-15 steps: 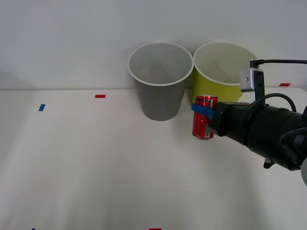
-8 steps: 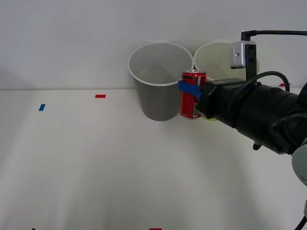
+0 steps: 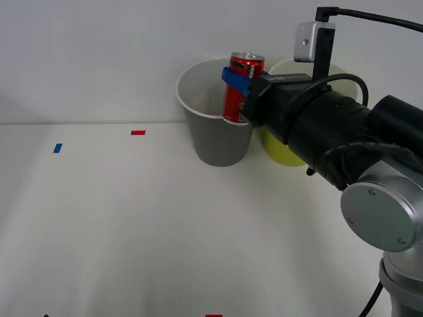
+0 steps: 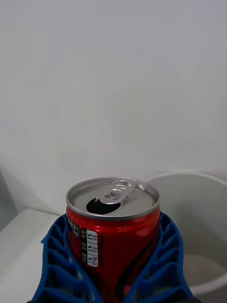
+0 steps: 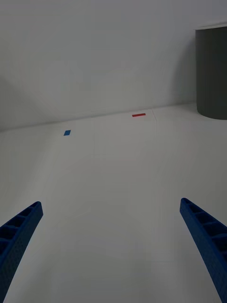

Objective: Put cans in the gray bin and PET bottles in the light green bin.

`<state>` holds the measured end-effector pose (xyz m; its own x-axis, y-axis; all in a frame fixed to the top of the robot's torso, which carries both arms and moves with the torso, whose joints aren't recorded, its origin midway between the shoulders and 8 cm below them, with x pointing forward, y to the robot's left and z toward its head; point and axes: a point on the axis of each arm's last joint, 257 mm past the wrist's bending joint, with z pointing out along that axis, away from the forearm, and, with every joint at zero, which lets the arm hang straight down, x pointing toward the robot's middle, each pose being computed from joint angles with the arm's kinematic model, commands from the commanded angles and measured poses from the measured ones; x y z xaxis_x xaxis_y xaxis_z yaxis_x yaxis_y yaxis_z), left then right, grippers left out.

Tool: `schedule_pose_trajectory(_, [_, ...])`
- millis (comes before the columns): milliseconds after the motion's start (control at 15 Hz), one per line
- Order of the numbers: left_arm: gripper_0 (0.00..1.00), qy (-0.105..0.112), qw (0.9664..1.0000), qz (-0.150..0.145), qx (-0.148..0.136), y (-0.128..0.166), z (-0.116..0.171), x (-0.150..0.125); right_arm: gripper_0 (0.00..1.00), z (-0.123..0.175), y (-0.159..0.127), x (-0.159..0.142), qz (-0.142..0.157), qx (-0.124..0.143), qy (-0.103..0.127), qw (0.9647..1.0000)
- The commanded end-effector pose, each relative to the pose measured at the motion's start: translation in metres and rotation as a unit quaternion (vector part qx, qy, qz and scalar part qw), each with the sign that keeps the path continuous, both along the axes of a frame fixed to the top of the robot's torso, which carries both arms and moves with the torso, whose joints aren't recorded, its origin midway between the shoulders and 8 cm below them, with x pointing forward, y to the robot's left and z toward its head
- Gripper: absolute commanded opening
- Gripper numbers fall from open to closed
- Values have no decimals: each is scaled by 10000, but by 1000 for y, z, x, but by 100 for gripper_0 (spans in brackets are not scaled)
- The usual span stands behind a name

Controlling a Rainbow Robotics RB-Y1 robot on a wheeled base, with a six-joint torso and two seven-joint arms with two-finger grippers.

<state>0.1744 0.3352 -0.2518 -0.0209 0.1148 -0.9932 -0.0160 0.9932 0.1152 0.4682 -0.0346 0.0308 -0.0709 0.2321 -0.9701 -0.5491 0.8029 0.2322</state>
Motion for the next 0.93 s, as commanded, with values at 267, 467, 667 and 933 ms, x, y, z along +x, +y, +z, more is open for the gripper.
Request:
schedule_pose_trajectory(267, [100, 0, 10000, 0, 0, 0, 0, 0, 0, 15, 36, 44, 145, 102, -452, 9988])
schedule_pose_trajectory(467, [100, 0, 10000, 0, 0, 0, 0, 0, 0, 14, 40, 65, 106, 93, -558, 9983])
schedule_pose_trajectory(667, [100, 0, 10000, 0, 0, 0, 0, 0, 0, 12, 40, 81, 27, -57, -576, 9983])
schedule_pose_trajectory(933, [100, 0, 10000, 0, 0, 0, 0, 0, 0, 4, 38, 111, -117, -110, -778, 9968])
